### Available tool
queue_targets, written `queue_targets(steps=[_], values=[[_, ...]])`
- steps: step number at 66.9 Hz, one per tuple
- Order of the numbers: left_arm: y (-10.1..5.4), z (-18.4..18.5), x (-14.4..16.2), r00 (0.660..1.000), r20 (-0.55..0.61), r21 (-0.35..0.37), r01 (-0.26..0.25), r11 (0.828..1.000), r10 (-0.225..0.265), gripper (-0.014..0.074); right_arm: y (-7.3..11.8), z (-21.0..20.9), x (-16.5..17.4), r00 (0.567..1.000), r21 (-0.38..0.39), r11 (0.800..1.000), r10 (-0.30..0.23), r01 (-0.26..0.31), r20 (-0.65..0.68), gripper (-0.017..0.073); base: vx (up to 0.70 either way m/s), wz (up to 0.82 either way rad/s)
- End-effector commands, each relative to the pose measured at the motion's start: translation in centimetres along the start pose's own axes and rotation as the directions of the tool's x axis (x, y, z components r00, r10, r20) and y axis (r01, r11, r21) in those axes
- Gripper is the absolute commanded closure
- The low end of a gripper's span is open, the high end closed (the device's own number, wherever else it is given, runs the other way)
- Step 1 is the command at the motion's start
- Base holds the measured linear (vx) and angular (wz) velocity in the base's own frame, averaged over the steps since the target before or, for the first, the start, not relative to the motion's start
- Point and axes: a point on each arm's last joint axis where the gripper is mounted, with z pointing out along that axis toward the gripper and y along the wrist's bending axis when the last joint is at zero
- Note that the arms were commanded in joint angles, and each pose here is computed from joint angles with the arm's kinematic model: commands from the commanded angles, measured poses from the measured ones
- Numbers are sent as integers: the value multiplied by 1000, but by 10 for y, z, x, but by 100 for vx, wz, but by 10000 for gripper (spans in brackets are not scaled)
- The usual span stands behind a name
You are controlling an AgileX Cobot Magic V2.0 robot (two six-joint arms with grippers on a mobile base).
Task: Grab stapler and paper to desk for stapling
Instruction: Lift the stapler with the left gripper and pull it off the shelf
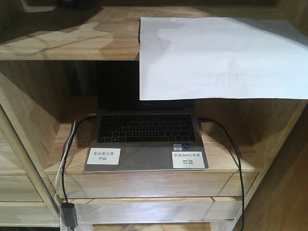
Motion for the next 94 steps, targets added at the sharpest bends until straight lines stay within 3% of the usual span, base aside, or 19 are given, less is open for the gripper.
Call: queue_targets(steps=[1,15,31,46,61,69,80,94], values=[[-2,-63,-33,972,233,25,-24,999,18,601,0,-1,-6,996,2,1000,-10,10,85,568,0,0],[-1,-99,-31,967,238,8,-97,995,92,601,0,-1,-6,996,2,1000,-10,10,85,568,0,0],[3,-143,-1,945,318,34,-88,996,73,601,0,-1,-6,996,2,1000,-10,10,85,568,0,0],[8,-182,46,933,357,62,-73,995,47,601,0,-1,-6,996,2,1000,-10,10,84,568,0,0],[15,-201,103,949,311,59,-75,995,54,601,0,-1,-6,996,2,1000,-10,10,84,568,0,0],[19,-203,133,949,302,48,-110,993,91,601,0,-1,-6,996,2,1000,-10,10,84,568,0,0],[23,-211,174,953,292,52,-106,993,87,601,0,-1,-6,996,2,1000,-10,10,84,568,0,0],[27,-213,229,964,262,90,-65,994,40,601,0,-1,-6,996,2,1000,-10,10,84,568,0,0]])
